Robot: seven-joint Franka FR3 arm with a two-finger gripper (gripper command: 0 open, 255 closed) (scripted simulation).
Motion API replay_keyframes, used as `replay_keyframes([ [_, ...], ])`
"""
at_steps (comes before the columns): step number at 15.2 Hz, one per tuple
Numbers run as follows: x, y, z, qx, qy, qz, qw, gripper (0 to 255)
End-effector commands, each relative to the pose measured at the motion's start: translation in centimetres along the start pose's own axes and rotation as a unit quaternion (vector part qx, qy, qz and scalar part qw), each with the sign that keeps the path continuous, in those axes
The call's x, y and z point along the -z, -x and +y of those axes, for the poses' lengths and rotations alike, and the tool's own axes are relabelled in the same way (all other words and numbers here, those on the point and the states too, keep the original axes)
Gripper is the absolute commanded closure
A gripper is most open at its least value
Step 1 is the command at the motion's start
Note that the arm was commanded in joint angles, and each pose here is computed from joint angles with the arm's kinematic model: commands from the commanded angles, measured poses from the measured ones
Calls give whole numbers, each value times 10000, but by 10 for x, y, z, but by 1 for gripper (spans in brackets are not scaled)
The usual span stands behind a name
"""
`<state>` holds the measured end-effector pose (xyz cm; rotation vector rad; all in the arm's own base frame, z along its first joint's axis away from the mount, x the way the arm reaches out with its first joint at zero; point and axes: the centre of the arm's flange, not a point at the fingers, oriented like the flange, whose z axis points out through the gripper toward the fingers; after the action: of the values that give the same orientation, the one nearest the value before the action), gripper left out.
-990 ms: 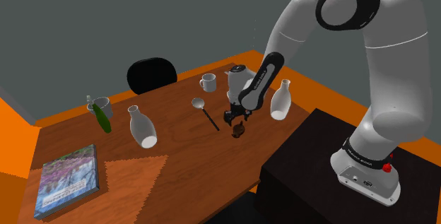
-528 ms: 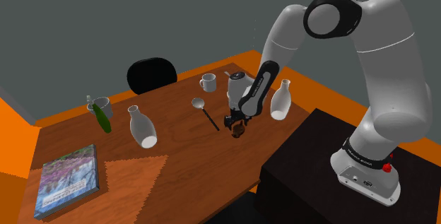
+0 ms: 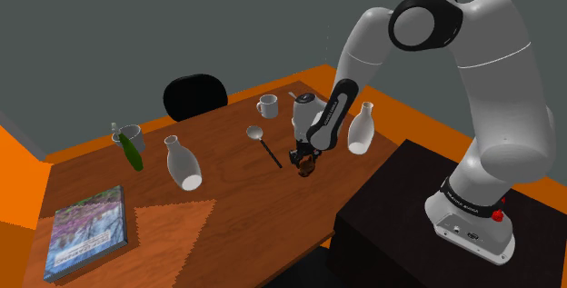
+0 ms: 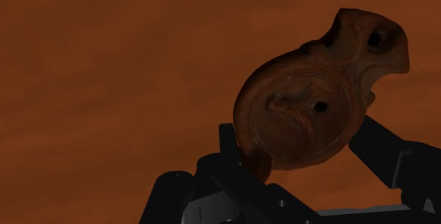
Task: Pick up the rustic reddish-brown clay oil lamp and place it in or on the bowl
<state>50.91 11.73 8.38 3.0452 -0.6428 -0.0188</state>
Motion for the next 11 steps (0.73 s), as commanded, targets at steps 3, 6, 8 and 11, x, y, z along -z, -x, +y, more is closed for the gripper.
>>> replay_keyframes([
  [3,0,1,0,5,2,-6,10000,255],
  [6,0,1,0,5,2,-6,10000,255],
  [8,0,1,0,5,2,-6,10000,255],
  [11,10,1,0,5,1,-6,10000,255],
])
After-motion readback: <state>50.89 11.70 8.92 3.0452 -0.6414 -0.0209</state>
